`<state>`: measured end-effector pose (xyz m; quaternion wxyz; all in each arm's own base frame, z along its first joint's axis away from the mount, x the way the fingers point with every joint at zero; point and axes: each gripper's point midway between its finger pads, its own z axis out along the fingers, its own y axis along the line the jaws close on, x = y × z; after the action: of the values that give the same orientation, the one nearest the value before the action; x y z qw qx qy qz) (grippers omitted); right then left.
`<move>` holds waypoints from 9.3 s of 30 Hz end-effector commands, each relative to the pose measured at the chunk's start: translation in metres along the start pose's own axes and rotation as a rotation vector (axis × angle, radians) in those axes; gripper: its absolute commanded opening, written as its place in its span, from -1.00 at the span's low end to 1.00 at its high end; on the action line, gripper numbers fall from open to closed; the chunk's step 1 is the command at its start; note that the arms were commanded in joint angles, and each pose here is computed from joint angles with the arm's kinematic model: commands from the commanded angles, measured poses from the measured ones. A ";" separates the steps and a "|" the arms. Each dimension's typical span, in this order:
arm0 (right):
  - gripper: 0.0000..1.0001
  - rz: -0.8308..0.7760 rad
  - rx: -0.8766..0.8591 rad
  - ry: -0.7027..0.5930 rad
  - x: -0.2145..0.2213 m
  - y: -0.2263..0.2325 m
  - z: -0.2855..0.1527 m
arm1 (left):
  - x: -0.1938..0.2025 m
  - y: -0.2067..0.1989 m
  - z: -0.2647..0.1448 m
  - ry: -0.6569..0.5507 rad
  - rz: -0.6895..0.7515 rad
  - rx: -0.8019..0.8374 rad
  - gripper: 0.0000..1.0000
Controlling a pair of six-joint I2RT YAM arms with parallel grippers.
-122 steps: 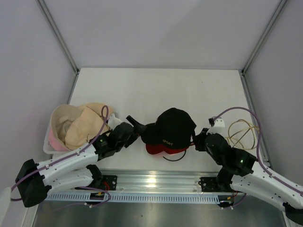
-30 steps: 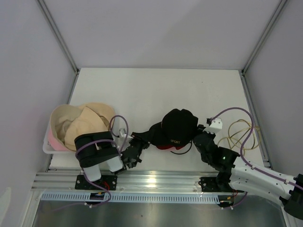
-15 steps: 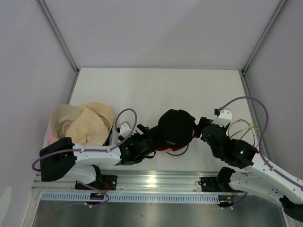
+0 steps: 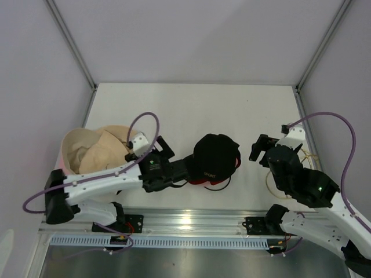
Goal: Stack the hats
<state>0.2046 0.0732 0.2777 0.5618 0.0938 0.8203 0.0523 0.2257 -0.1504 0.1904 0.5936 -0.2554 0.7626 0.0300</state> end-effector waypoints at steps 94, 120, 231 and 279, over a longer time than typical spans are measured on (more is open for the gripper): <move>0.99 -0.194 -0.260 0.097 0.074 0.144 0.169 | -0.055 -0.044 -0.021 0.429 0.338 0.979 0.99; 0.99 -0.393 -0.350 0.071 -0.005 0.216 0.324 | -0.061 -0.008 0.018 0.348 0.353 0.713 0.99; 0.10 0.204 0.699 0.421 0.025 -0.152 0.001 | -0.159 0.185 0.038 -0.111 -0.010 -0.182 0.99; -0.20 -0.238 -0.533 0.708 0.083 0.222 0.055 | -0.156 0.174 0.037 -0.121 -0.062 -0.108 0.99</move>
<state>0.2693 0.2907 0.2331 0.2960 -0.1478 0.9198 0.2109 0.2057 0.0723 0.2714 0.6087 -0.3102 0.7254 0.0841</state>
